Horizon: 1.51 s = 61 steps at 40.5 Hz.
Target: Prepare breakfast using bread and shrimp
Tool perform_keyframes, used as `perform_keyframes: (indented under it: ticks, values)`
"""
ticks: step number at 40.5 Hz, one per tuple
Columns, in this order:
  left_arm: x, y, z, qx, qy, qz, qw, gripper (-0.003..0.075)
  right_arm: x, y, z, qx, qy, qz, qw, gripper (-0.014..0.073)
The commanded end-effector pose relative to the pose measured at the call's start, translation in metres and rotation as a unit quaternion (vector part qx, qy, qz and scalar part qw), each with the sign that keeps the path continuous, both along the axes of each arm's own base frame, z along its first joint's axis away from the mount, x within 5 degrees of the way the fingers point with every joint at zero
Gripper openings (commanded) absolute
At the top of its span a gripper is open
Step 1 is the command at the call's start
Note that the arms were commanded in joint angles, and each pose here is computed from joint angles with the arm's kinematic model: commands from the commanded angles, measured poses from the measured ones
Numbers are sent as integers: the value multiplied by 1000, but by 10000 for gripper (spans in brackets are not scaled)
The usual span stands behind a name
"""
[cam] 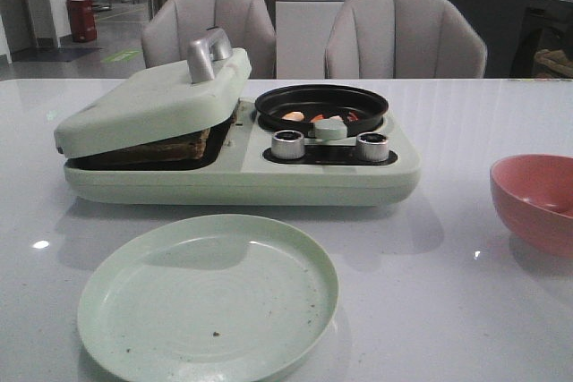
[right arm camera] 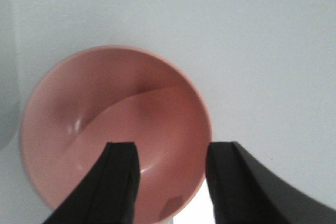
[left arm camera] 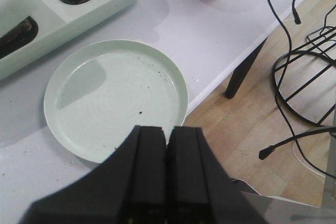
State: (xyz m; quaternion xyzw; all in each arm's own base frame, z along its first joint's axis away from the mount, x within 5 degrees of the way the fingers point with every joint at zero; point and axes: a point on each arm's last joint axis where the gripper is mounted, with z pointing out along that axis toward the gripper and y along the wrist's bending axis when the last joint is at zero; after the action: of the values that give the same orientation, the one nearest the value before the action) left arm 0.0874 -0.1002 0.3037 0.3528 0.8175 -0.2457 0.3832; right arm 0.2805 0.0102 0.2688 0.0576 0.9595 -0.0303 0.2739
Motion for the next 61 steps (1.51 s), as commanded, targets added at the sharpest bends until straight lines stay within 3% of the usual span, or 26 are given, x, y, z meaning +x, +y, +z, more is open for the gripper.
perform_keyframes:
  ticks: [1, 11, 25, 37, 41, 50, 61]
  values:
    - [3, -2, 15, -43, -22, 14, 999, 101, -20, 17, 32, -21, -58, 58, 996, 415]
    - [3, -2, 15, -43, -22, 14, 999, 101, -83, 40, 45, 10, -102, 128, 986, 415]
    - [3, -2, 15, -43, -22, 14, 999, 101, -171, 16, 46, 49, -144, 116, 982, 415]
    - [3, -2, 15, -43, -22, 14, 999, 101, -223, -2, 33, 46, -149, 111, 982, 413]
    - [3, -2, 15, -43, -22, 14, 999, 101, -231, -5, 32, 38, -150, 118, 981, 339]
    - [3, -2, 15, -43, -22, 14, 999, 101, -235, -7, 32, 38, -154, 118, 980, 8]
    - [3, -2, 15, -44, -23, 15, 999, 101, -235, -7, 32, 38, -155, 118, 980, 9]
